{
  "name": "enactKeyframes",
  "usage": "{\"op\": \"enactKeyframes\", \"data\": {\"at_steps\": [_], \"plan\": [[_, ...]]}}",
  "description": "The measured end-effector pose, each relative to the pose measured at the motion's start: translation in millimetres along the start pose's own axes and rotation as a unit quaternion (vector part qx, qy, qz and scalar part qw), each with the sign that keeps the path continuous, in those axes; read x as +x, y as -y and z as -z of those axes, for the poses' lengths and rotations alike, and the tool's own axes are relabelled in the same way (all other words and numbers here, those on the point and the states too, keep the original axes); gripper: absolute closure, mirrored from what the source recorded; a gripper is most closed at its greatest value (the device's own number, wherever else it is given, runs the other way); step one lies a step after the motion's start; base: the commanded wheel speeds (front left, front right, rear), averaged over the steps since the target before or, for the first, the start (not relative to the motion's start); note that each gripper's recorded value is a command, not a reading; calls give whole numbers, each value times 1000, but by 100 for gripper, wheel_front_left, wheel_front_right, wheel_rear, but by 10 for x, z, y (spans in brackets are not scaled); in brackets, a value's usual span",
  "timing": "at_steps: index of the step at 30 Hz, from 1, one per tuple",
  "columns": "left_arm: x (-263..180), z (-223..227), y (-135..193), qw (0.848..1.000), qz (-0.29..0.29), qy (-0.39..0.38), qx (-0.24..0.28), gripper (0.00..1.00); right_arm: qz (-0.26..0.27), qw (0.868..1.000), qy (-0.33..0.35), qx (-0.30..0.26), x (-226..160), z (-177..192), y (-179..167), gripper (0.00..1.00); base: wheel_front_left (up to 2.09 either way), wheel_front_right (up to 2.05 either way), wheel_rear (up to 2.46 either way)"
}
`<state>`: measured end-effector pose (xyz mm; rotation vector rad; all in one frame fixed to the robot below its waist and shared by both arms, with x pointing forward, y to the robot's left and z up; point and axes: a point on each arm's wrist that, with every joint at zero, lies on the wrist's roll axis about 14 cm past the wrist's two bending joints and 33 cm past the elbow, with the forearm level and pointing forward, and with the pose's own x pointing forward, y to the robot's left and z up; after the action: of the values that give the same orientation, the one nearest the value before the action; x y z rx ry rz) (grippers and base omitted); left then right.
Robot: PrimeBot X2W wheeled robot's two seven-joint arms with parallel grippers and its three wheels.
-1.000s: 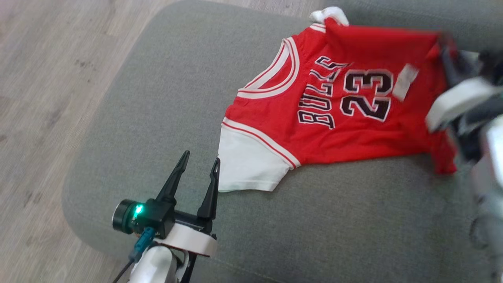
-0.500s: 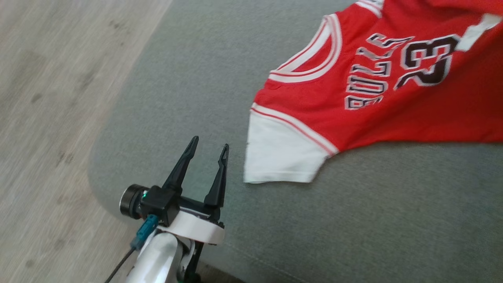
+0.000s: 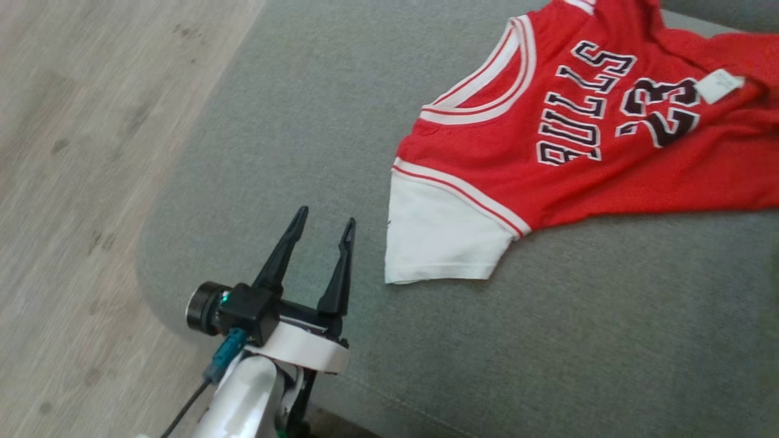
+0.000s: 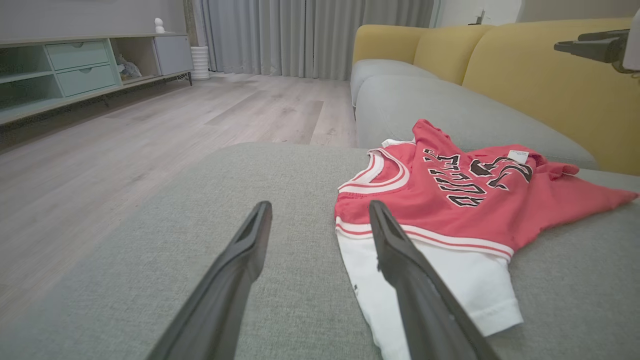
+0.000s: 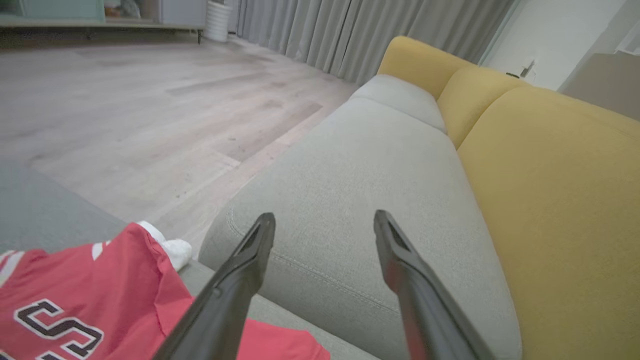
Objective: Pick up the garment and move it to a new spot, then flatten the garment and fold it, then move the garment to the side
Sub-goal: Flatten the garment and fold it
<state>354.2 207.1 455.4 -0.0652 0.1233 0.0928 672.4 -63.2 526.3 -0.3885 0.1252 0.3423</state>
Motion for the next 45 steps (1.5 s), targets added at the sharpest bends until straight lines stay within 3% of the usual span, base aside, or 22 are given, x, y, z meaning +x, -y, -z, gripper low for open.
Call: {"op": "enactKeyframes", "data": {"at_steps": [5,12,19,23,29,38,45], "plan": [[57,-91,64,1000,13,16,2,0,-3,997,59,57,-230,-103,-154,0,0,0,0],[167,-208,287,998,54,38,5,0,-8,988,82,133,-804,154,-479,0,0,0,0],[206,-248,518,995,91,47,1,0,37,975,105,193,-1485,349,-391,0,0,0,0],[194,-201,657,993,113,41,2,0,63,970,88,219,-1930,664,-348,0,0,0,0],[234,-195,795,990,134,41,-3,0,62,962,61,257,-2377,962,-542,0,0,0,0],[289,-86,881,989,149,25,-1,0,71,962,56,259,-2382,1029,-499,0,0,0,0],[382,-5,815,990,143,12,-5,0,43,971,17,233,-1859,1006,-522,0,0,0,0]]}}
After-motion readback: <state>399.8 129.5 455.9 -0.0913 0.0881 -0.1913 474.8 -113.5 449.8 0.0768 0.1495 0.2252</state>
